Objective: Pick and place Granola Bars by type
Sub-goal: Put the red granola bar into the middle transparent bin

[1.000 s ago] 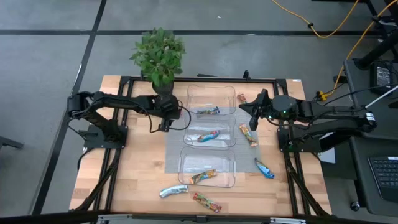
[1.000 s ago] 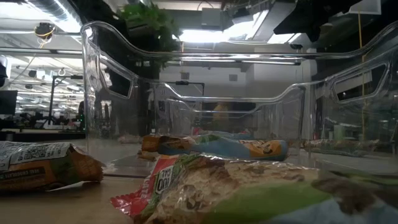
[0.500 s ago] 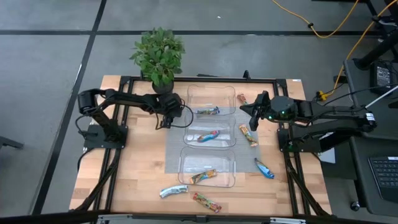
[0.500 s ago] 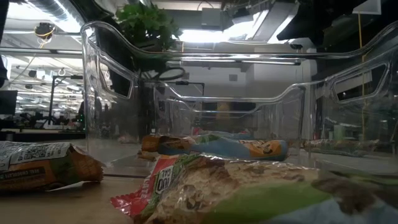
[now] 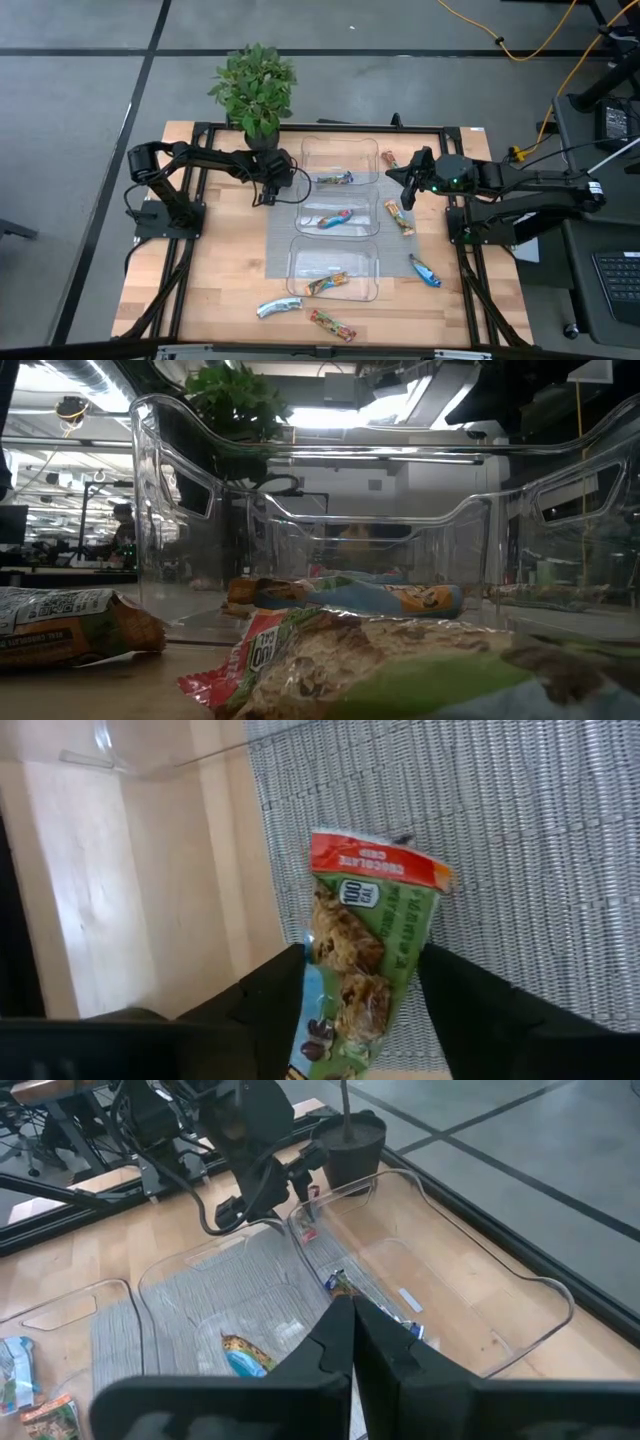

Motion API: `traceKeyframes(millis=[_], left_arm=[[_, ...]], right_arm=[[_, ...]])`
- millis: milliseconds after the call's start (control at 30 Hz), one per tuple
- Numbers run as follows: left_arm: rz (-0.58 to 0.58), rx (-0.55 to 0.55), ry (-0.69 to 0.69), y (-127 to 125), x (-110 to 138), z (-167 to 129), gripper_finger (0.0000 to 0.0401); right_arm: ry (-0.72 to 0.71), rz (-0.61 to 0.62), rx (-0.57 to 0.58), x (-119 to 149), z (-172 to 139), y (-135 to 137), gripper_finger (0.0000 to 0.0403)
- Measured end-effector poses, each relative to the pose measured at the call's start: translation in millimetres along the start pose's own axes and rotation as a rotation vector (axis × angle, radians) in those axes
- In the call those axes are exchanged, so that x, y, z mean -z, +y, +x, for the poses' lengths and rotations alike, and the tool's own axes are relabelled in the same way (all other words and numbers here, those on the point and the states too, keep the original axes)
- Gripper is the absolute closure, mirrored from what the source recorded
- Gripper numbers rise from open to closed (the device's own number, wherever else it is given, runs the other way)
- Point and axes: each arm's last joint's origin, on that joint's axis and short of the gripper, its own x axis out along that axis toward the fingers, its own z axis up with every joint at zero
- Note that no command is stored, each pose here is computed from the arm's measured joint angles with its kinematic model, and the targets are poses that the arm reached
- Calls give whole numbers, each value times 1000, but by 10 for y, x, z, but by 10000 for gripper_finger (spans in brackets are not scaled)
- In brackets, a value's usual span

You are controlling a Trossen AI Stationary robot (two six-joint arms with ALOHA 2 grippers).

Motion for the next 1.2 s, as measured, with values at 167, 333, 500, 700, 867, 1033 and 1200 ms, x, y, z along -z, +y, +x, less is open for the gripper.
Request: traceKeyframes(millis=[167,333,500,700,867,1033,1200], left_arm=[[-21,1,4,-11,-3,2,265],[-33,-51,37,-14,-5,-1,308],[-12,-114,50,-49,-42,-85,328],[-72,-130,-4,-97,-88,-294,333],[-139,-158,-67,-139,-118,-522,333],[-168,-205,-107,-220,-129,-762,334],[-245,-230,-161,-255,-213,-1069,335]], right_arm=[[0,-1,0,0,0,0,395],[0,-3,1,0,0,0,395],[0,-7,0,0,0,0,395],[0,-28,0,0,0,0,395],[1,-34,1,1,0,0,395],[1,-53,1,1,0,-1,395],[2,-57,1,2,0,-1,395]])
